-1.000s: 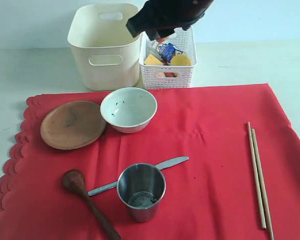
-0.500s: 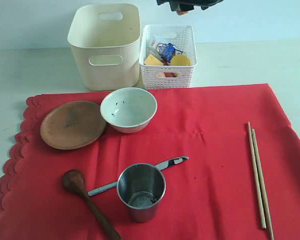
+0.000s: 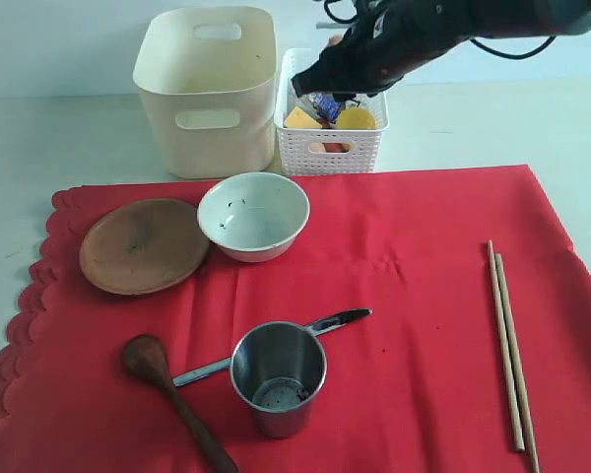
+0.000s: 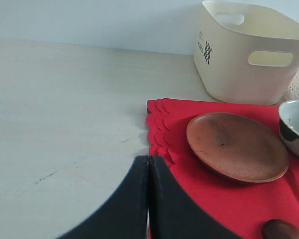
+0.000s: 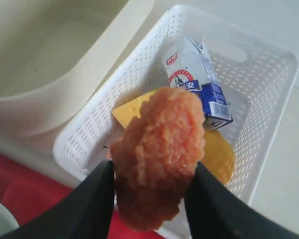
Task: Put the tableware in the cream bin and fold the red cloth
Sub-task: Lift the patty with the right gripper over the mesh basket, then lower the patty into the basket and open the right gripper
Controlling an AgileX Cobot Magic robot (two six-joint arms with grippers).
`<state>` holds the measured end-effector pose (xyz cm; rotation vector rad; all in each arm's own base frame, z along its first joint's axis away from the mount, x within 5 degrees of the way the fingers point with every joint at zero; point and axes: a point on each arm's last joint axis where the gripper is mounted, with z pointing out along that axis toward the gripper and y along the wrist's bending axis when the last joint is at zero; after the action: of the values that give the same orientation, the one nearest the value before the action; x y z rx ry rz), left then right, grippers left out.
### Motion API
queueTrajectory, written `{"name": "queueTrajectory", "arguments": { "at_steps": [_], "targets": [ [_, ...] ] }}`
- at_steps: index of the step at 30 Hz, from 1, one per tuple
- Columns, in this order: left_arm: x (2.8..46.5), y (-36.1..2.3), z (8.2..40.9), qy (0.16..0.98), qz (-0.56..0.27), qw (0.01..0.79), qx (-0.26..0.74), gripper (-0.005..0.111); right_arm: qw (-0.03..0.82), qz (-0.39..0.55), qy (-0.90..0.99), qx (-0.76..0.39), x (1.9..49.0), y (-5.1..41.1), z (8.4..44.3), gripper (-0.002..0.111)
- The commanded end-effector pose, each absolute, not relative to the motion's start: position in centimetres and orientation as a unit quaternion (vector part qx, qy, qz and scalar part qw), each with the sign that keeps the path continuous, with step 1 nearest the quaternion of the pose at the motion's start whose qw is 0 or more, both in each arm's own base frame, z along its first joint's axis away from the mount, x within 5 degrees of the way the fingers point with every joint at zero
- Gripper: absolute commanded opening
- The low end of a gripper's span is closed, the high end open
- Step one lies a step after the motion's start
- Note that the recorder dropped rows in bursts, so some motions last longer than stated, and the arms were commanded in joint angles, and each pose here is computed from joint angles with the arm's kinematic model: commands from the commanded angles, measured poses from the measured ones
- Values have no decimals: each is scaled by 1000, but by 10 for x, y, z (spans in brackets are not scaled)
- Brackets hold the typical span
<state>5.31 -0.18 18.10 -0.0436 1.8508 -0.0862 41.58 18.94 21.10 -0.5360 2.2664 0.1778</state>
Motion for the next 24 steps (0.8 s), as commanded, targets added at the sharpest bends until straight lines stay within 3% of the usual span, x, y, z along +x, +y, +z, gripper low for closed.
{"name": "queueTrajectory", "arguments": {
  "at_steps": [1, 9, 24],
  "targets": [
    [53, -1, 181, 795, -36, 605, -20, 0, 411, 59, 878, -237, 423, 191, 201, 0],
    [53, -1, 181, 795, -36, 605, -20, 0, 436, 54, 861, -257, 427, 193, 200, 0],
    [53, -1, 181, 795, -36, 605, -20, 0, 461, 45, 853, -241, 451, 176, 158, 0]
  ]
}}
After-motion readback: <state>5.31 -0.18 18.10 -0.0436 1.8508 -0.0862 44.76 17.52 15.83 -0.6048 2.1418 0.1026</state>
